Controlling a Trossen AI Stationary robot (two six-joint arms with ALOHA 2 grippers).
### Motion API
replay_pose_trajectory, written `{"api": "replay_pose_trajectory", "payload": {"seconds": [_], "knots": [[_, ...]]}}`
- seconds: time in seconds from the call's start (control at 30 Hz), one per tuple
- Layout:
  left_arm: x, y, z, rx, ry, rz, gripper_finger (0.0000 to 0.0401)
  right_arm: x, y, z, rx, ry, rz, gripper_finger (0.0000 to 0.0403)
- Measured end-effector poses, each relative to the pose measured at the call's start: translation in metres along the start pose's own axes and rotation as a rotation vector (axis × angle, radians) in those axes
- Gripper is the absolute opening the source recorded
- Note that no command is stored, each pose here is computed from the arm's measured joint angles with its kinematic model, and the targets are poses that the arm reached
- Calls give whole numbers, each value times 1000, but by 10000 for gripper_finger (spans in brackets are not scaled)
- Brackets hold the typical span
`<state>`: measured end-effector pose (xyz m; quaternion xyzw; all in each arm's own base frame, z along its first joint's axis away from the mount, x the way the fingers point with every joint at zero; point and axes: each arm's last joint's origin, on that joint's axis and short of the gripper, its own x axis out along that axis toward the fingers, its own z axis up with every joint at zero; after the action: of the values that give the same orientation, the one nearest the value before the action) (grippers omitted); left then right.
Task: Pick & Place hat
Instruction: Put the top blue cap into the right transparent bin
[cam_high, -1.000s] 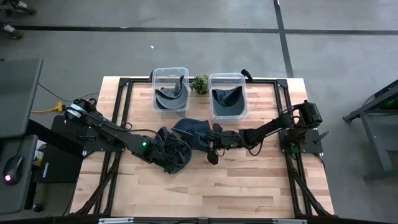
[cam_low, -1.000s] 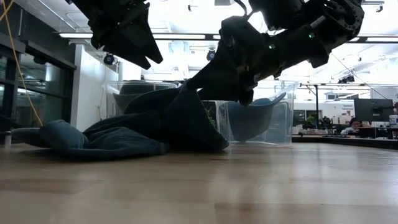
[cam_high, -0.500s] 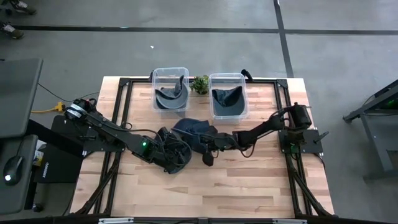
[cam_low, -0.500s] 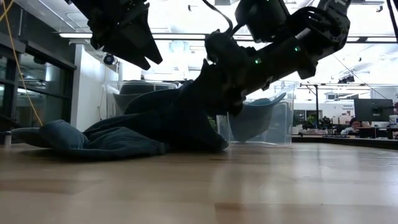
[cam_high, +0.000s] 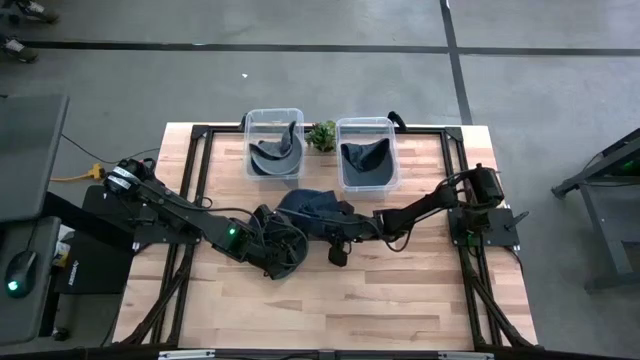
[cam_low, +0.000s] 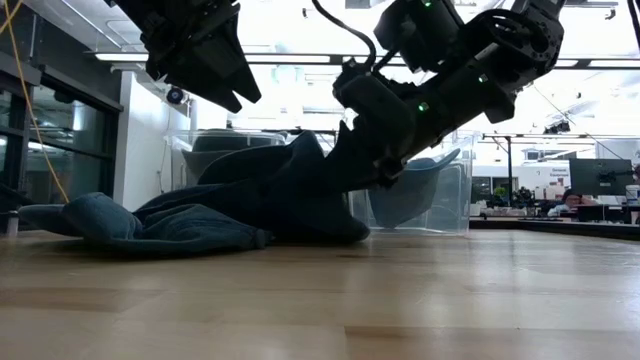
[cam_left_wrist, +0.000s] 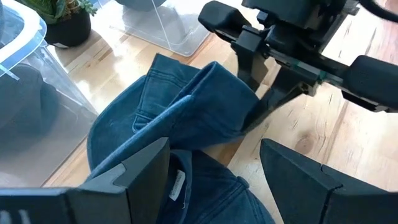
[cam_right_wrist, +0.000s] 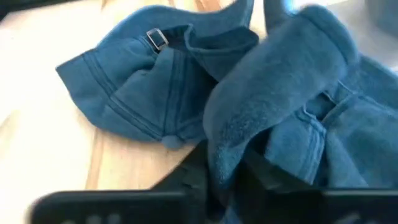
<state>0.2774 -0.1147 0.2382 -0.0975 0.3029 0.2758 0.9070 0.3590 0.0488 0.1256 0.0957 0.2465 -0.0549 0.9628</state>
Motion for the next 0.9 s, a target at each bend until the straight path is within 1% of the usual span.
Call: {"api": "replay_pose_trajectory", "payload": {"seconds": [0.07,0.1,0.3,0.37,0.5,0.73,0.9], "knots": [[0,0,0,-1,0,0,247,0,0,1,-15,1,12,20],[0,0,0,-1,0,-1,247,-1,0,0,-31,6,15,11],[0,0,0,-1,10,-11,247,-10,1,6,-72,29,-8,4],[0,0,0,0,11,-10,247,-17,3,11,-91,34,-41,3],[0,0,0,-1,10,-11,247,-34,9,22,-138,22,-71,2],[0,-1,0,-12,2,-13,247,-59,16,36,-177,27,-51,1],[0,-2,2,-26,-10,-24,247,-75,20,46,-197,1,-33,1]]}}
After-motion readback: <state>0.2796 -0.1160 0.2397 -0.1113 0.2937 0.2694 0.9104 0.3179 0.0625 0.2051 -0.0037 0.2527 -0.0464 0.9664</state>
